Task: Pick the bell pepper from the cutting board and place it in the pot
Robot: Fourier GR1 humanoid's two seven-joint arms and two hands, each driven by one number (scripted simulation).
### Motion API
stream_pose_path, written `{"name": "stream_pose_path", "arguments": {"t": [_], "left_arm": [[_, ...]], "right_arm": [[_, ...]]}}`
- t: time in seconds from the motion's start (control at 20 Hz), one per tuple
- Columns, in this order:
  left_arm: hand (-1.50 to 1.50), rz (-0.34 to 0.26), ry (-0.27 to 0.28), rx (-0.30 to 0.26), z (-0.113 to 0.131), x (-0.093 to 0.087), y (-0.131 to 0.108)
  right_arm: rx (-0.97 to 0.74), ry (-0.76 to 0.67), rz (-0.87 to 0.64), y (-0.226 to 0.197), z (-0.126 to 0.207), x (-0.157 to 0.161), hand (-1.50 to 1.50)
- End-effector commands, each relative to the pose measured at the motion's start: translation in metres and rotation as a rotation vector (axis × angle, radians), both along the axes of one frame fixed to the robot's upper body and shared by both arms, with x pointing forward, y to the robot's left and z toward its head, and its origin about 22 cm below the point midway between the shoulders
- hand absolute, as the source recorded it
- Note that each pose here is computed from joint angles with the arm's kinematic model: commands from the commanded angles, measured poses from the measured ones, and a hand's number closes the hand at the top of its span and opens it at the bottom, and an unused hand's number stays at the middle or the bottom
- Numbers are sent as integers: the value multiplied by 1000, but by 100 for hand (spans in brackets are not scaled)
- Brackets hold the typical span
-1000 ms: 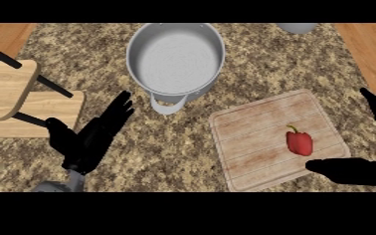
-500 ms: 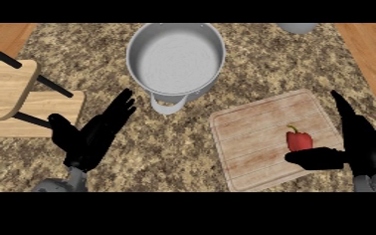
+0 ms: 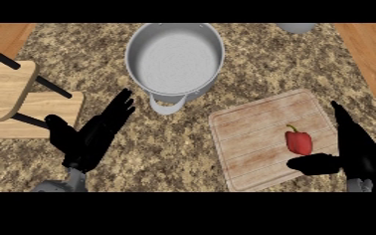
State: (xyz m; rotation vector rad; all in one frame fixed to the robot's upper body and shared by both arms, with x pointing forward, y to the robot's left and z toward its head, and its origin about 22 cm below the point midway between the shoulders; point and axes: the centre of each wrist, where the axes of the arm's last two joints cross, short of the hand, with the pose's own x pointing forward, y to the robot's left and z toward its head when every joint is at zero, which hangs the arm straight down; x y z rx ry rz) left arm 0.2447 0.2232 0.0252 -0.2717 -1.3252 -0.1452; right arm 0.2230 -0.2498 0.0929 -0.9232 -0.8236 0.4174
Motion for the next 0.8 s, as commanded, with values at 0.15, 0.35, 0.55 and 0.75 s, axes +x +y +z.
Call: {"name": "stream_pose_path", "arguments": {"t": [0.15,0.35,0.55,0.75], "left_arm": [[0,-6,1,-7,9,-8,-14],[0,4,9,5,-13,3,3],[0,-6,14,-8,7,-2,-8],[0,8,-4,9,-3,-27,11]], "right_arm": [[21,73,-70,25,-32,11,-150],[1,108,-89,-1,-29,3,-150],[17,114,-93,1,-44,4,-150],[14,125,-88,-7,-39,5,-150]]}}
